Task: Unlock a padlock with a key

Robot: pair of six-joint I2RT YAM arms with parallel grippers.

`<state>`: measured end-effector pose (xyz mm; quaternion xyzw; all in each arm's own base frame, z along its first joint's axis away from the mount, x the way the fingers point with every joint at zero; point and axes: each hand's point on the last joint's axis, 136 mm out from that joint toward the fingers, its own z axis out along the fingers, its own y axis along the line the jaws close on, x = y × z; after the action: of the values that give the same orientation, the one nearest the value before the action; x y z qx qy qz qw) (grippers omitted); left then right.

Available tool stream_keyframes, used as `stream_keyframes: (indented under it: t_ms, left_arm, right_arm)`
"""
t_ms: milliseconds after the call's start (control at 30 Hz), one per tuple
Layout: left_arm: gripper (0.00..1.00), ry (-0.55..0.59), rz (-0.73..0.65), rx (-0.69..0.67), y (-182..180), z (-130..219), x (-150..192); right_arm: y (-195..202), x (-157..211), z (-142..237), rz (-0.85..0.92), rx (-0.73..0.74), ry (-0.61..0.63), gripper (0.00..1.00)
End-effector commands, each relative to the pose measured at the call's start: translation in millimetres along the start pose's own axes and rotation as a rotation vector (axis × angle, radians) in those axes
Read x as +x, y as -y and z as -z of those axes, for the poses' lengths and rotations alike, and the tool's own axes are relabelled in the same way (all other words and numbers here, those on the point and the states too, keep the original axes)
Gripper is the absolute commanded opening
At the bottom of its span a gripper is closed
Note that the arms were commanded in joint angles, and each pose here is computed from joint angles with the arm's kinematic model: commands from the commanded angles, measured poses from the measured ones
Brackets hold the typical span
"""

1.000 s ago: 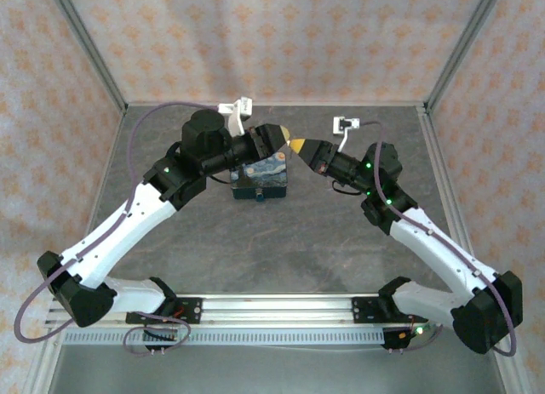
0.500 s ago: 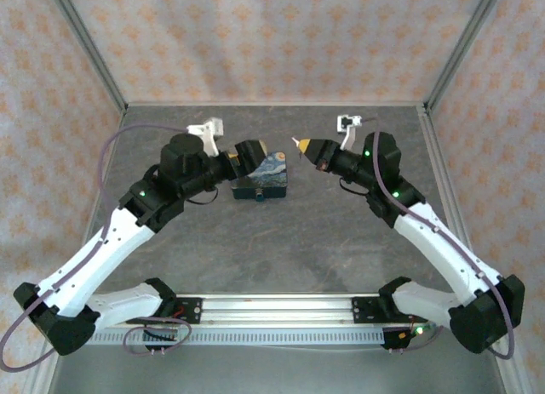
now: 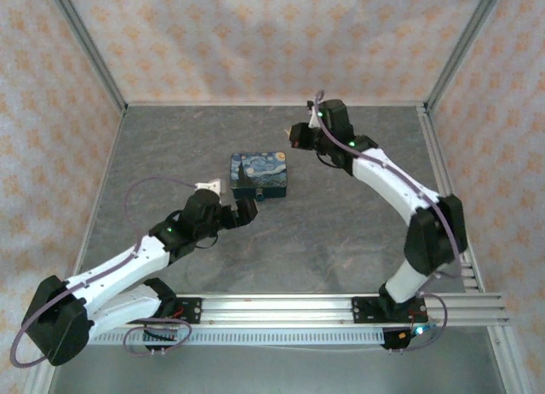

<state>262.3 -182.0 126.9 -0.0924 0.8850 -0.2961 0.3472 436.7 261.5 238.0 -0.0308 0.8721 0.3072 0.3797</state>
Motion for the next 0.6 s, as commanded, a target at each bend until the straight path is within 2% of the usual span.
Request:
stream_keyframes:
  t_ms: [0,300,433,567]
  left_arm:
    - [1.00,0.166,-0.080,0.088,21.6,1.2,-29.1]
    - [1.00,0.180,-0.196,0.102,14.2,-34.1,-17.3]
    - [1.00,0.159,-0.278,0.078,12.0,-54.9,-14.3]
    - [1.00,0.136,-0.300,0.074,7.9,-77.4,-7.6]
  right_arm:
    - [12.4,-7.9,-18.6,0.047,0.071,-0.016,0.00]
    - [34.9,-14.1,-80.6,0.076,0.164,-0.080,0.00]
    - [43.7,-8.0,-109.4,0.068,0.183,-0.121,0.00]
    - [51.4,2.5,-132.6,0.081,0.207,-0.154,0.00]
